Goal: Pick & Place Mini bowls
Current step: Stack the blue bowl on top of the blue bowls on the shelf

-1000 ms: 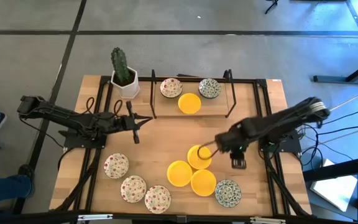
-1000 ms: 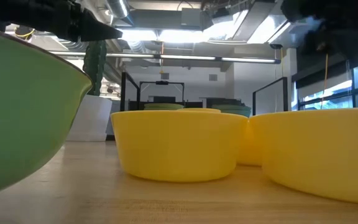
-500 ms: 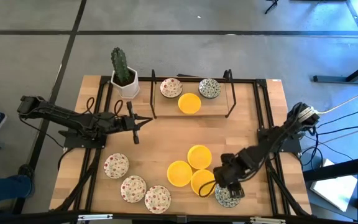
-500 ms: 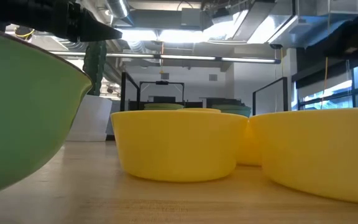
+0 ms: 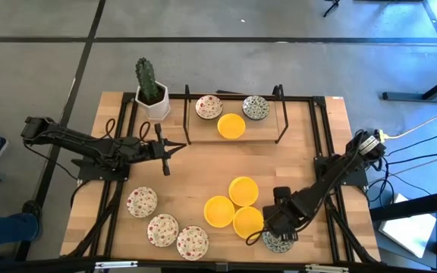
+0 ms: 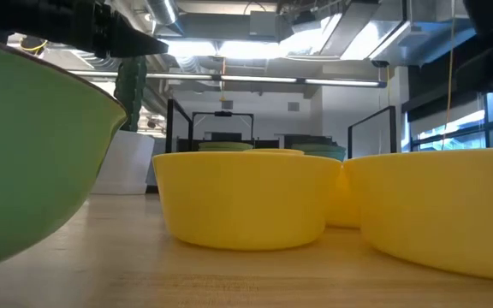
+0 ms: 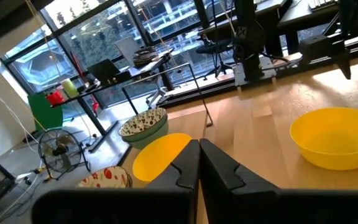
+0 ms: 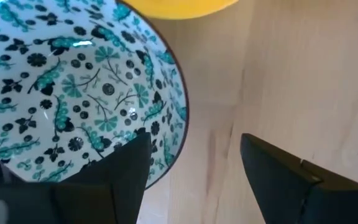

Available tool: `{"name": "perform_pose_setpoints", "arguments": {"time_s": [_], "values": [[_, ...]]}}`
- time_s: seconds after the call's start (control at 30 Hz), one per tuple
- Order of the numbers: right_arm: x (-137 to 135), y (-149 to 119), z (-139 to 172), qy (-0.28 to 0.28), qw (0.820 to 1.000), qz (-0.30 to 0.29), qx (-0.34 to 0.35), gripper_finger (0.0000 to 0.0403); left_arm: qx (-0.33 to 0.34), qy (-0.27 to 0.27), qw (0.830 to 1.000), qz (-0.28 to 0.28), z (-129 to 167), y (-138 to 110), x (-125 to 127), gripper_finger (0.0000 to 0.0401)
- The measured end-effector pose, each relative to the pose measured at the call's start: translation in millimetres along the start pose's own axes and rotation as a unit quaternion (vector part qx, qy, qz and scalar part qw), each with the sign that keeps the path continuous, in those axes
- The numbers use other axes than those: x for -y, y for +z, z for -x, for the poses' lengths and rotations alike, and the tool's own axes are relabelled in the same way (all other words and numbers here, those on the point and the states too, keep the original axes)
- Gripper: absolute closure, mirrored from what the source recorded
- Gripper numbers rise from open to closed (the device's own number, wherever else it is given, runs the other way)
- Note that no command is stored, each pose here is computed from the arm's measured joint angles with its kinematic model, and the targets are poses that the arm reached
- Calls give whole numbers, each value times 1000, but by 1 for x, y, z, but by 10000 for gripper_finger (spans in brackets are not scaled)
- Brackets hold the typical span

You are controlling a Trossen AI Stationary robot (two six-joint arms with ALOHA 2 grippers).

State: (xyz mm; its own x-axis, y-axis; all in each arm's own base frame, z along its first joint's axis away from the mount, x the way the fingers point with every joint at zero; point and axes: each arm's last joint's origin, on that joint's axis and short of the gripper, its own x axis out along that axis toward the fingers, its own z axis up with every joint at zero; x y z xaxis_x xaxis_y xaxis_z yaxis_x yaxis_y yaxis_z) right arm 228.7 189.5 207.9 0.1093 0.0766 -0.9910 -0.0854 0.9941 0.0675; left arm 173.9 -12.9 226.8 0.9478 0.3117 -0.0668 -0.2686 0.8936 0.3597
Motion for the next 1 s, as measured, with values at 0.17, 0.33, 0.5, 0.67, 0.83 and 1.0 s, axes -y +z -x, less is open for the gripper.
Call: {"name": "perform_pose_setpoints", "arguments": {"time_s": [0.17,0.33,0.5,0.67,0.83,1.0], "values": [[-1,0,-18,24,1000,8,3,155,-3,-1,1000,-1,0,-1,0,399],[2,-5,-30,20,1000,8,-13,166,-3,-1,1000,-1,0,-1,0,395],[3,-5,-29,17,1000,12,-9,227,-3,-1,1000,0,0,-1,0,394],[5,-5,-29,19,999,25,-20,311,-3,-1,1000,0,0,-1,0,393],[14,-3,-26,60,996,17,-60,387,-3,-1,1000,-1,0,-1,0,397],[28,1,-26,72,993,28,-87,369,-3,-1,1000,-1,0,-1,0,398]]}}
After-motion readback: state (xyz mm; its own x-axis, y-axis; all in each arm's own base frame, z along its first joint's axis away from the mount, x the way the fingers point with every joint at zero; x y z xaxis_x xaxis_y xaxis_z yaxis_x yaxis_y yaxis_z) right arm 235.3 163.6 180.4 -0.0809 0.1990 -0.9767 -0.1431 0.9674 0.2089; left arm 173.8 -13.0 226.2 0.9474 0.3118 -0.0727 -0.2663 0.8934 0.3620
